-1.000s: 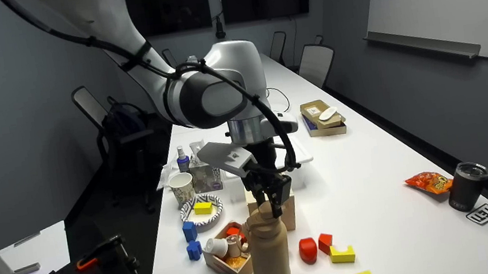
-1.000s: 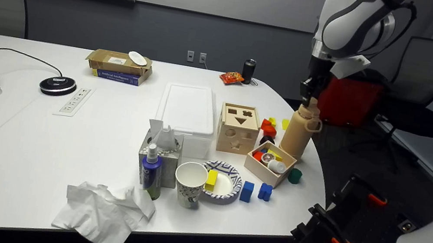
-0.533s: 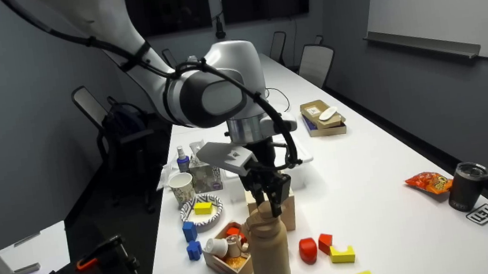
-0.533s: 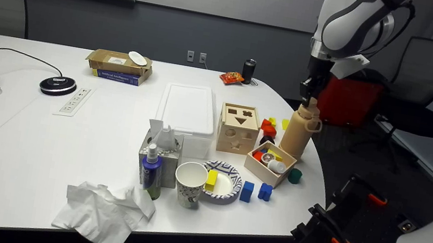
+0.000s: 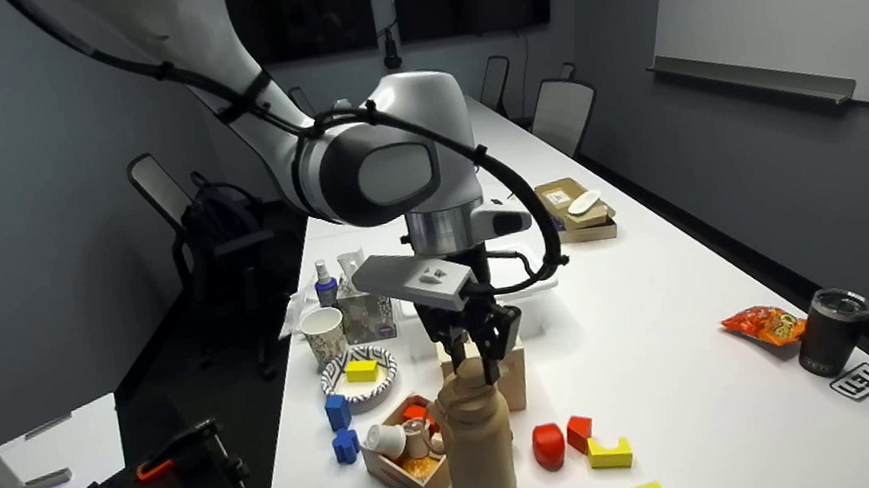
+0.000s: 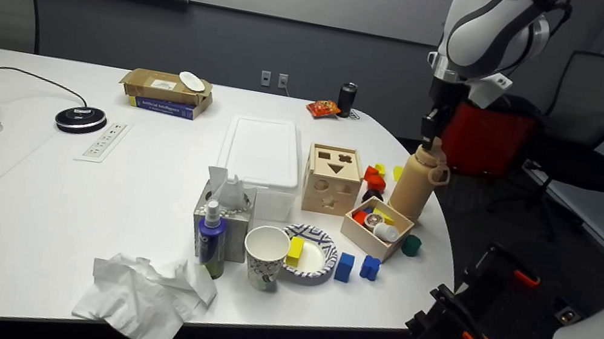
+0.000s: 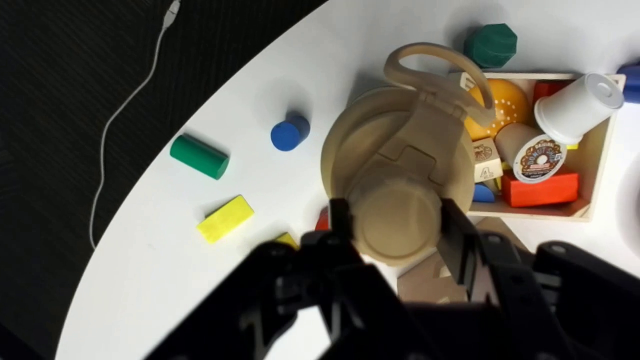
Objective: Twist the bottle on the table
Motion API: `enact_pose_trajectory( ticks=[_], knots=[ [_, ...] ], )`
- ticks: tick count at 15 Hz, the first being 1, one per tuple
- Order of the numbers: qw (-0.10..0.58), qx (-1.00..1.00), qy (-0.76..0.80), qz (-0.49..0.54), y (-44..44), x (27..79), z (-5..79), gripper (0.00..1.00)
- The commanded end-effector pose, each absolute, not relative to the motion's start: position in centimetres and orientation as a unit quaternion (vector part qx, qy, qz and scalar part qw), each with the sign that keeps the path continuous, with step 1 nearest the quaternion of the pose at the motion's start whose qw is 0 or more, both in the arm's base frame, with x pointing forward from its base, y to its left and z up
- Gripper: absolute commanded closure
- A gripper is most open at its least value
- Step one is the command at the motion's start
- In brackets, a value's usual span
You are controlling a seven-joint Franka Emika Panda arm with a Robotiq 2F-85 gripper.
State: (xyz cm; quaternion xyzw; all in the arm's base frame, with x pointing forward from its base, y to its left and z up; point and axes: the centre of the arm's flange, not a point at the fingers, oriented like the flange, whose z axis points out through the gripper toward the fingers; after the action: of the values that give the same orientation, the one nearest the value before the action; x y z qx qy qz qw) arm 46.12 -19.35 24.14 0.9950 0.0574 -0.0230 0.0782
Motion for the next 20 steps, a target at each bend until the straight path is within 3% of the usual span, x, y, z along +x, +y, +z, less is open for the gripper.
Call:
enact_pose_trajectory(
  ticks=[1,8,20],
  knots=[
    [0.05,0.992,0.104,-0.043,-20.0,46.5,23.3,0.79],
    [-0.008,0.975,0.214,-0.055,-20.0,47.8,22.6,0.79],
    [-0.036,0.916,0.394,-0.072,-20.6,49.7,21.8,0.79]
  ],
)
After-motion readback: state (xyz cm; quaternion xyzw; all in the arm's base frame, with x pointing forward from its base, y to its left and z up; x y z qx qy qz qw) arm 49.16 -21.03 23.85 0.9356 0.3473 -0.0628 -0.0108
